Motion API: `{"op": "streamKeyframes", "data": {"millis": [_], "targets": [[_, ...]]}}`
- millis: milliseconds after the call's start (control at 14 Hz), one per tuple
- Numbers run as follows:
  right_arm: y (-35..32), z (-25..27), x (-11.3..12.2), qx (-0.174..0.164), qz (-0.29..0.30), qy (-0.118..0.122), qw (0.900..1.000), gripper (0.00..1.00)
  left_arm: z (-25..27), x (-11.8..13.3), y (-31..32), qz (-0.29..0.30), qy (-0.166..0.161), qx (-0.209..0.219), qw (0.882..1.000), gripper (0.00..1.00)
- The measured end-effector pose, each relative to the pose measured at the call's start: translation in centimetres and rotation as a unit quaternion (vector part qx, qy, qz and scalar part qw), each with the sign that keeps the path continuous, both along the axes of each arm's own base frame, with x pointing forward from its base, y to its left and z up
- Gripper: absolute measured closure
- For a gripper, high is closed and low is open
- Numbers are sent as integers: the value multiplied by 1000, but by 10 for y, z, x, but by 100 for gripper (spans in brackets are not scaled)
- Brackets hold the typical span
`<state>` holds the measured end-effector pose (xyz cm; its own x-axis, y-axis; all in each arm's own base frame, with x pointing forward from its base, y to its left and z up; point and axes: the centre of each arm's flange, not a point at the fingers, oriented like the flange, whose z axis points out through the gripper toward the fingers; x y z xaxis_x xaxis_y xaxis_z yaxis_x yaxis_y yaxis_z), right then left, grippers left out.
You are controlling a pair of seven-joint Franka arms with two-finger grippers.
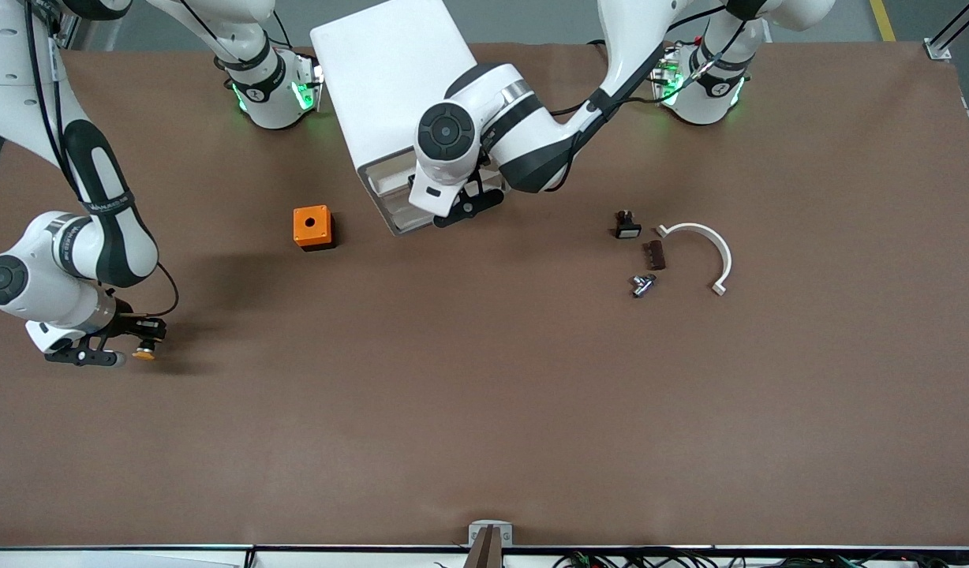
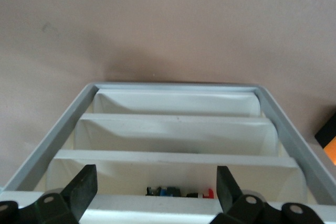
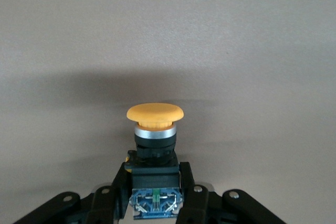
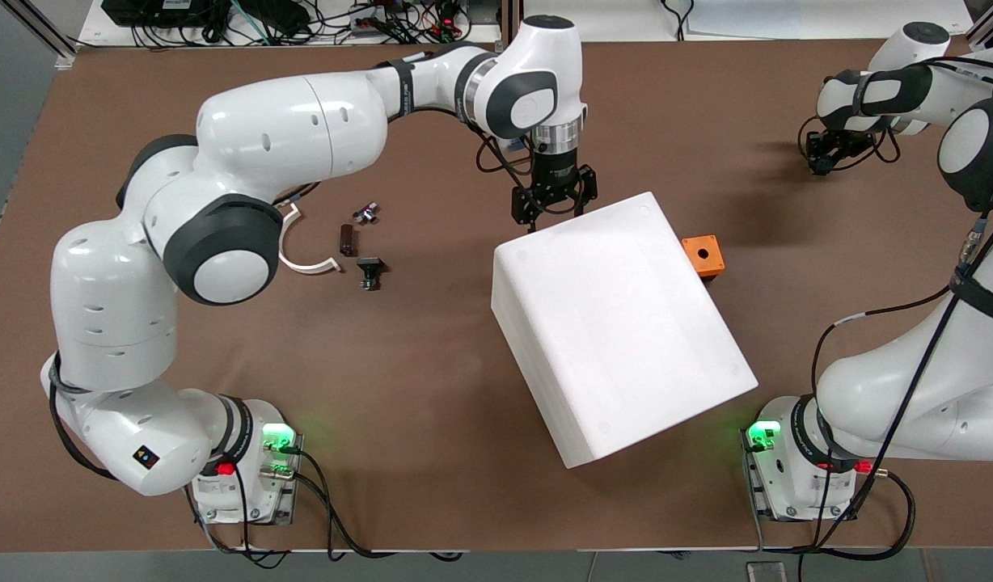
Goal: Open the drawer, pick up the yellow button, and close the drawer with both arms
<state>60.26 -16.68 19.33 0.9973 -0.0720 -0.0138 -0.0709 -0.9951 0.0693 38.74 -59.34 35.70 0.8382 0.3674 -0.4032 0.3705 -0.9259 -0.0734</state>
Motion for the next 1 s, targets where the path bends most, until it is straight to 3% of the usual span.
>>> {"op": "streamKeyframes", "data": {"millis": [285, 570, 641, 997], "targets": [[7, -10, 2, 2, 6, -3, 1000, 59, -3, -15, -9, -5, 19, -5, 1000, 0], [7, -10, 2, 2, 6, -3, 1000, 59, -4, -15, -9, -6, 21, -5, 1000, 0], [7, -10, 2, 2, 6, -3, 1000, 54, -4, -15, -9, -6, 21, -5, 1000, 0], [9, -13, 2, 4, 18, 0, 1000, 6, -5, -14, -8, -5, 21, -5, 1000, 0]]}}
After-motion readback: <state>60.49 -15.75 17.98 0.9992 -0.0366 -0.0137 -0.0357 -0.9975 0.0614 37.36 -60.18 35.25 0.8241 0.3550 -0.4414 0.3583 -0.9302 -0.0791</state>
